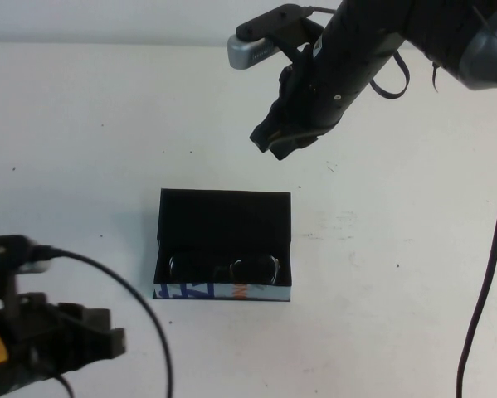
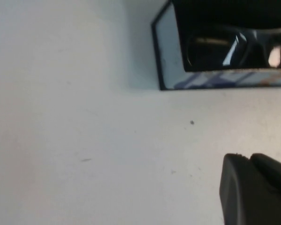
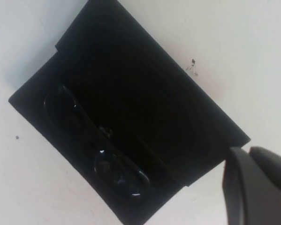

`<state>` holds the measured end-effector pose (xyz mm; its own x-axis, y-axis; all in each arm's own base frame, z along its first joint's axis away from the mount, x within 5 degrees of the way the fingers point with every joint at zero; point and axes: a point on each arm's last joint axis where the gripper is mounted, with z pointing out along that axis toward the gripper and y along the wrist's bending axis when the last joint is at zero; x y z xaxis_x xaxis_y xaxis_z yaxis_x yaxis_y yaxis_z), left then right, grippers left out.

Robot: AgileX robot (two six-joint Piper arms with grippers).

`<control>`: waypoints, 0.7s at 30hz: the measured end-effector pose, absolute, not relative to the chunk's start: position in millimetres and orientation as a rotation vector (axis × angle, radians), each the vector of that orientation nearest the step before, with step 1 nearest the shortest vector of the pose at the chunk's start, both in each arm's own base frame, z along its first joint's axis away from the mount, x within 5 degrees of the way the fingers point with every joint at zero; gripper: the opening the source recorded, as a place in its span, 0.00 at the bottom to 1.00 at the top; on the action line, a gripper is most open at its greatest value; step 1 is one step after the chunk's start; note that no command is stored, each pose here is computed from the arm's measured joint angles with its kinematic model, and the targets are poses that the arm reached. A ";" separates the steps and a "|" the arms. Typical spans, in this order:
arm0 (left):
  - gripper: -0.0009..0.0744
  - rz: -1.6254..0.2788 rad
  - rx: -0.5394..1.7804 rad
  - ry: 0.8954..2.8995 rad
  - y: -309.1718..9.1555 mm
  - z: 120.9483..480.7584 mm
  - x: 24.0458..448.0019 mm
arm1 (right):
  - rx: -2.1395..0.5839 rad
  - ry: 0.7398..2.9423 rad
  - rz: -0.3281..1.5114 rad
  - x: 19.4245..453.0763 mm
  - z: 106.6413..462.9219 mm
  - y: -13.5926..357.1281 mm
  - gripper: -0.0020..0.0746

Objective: Return glasses to glasses case
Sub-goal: Close the glasses case

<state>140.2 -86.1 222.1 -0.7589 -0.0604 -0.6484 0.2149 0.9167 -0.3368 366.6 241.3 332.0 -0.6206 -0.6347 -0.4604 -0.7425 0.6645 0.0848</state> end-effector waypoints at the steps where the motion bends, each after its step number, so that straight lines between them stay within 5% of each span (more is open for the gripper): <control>1: 0.01 -0.507 0.171 2.414 -95.3 220.3 146.1 | -1.082 2.488 0.374 366.7 332.0 241.2 0.02; 6: 0.01 -0.515 0.395 2.551 -127.8 210.6 166.7 | -1.082 2.488 0.371 366.8 331.9 241.1 0.02; 12: 0.01 -0.794 0.589 2.537 -150.3 225.9 175.7 | -1.082 2.488 0.368 366.9 331.9 240.9 0.02; 21: 0.01 -0.936 0.438 2.537 -104.8 218.0 215.1 | -1.031 2.508 0.375 372.5 332.0 232.1 0.02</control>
